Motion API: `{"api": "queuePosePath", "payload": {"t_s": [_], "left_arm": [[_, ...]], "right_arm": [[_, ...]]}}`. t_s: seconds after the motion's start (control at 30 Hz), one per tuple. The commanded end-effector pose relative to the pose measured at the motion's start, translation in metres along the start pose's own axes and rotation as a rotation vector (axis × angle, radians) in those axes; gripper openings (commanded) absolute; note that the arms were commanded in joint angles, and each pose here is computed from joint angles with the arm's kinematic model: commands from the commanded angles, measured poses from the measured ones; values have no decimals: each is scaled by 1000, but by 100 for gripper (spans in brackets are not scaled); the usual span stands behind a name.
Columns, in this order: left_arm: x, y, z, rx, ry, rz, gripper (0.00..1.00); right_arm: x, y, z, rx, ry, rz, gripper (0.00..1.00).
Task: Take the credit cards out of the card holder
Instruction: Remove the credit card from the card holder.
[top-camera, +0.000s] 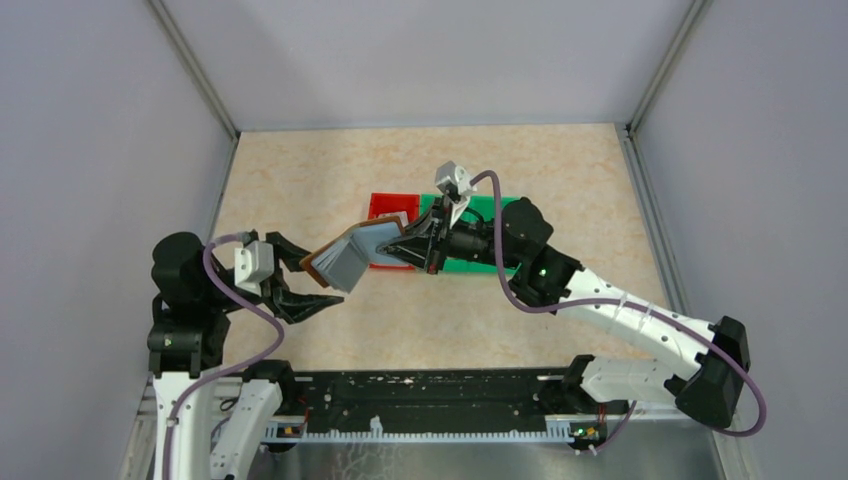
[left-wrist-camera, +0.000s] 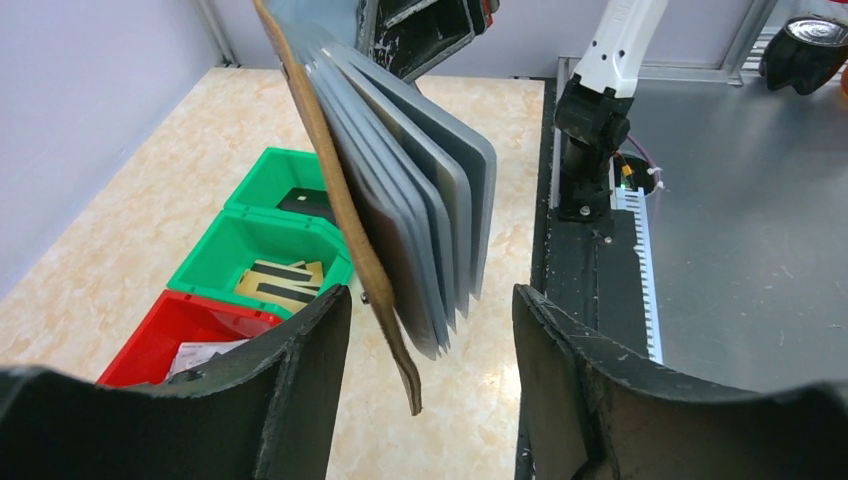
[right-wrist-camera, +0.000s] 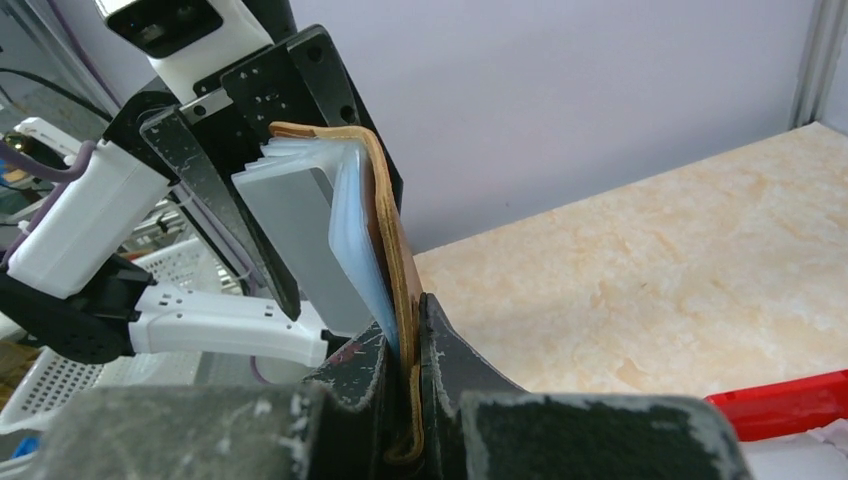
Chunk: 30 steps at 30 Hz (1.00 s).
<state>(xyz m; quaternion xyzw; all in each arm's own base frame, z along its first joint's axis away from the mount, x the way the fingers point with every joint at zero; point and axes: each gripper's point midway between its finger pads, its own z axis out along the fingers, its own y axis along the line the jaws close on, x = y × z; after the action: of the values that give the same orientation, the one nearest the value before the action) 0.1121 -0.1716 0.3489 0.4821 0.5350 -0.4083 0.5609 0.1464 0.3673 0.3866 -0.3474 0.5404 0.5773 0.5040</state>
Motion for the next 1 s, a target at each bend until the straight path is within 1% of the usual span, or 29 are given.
{"api": "queuePosePath", "payload": {"t_s": [0.0,0.23,0.33,0.47,0.53,0.63,0.87,0.9,0.97], "left_arm": [[-13,-13,-1,52,-21,71,64],[-21,-1,-2,-11,-21,92,53],[-27,3,-2,-36,-28,79,52],[-26,-9,-1,28,-36,73,60],[-24,-11,-1,35,-35,71,62],[-25,-7,-1,14,-32,62,63],[-29,15,-1,-109,-42,-1,66],[-27,15,-1,-110,-41,-7,68],[-24,6,-1,-56,-35,14,71]], "right_arm": [[-43,23,-5,-80,-146,-25,0],[-47,30,-6,-114,-155,-19,0],[-47,31,-7,-118,-151,-17,0],[-47,28,-7,-111,-149,-16,0],[-48,29,-8,-113,-152,-18,0],[-49,30,-7,-120,-151,-18,0],[-48,32,-6,-136,-150,-6,0],[-49,33,-6,-135,-152,-7,0],[-51,32,-8,-133,-155,-9,0]]}}
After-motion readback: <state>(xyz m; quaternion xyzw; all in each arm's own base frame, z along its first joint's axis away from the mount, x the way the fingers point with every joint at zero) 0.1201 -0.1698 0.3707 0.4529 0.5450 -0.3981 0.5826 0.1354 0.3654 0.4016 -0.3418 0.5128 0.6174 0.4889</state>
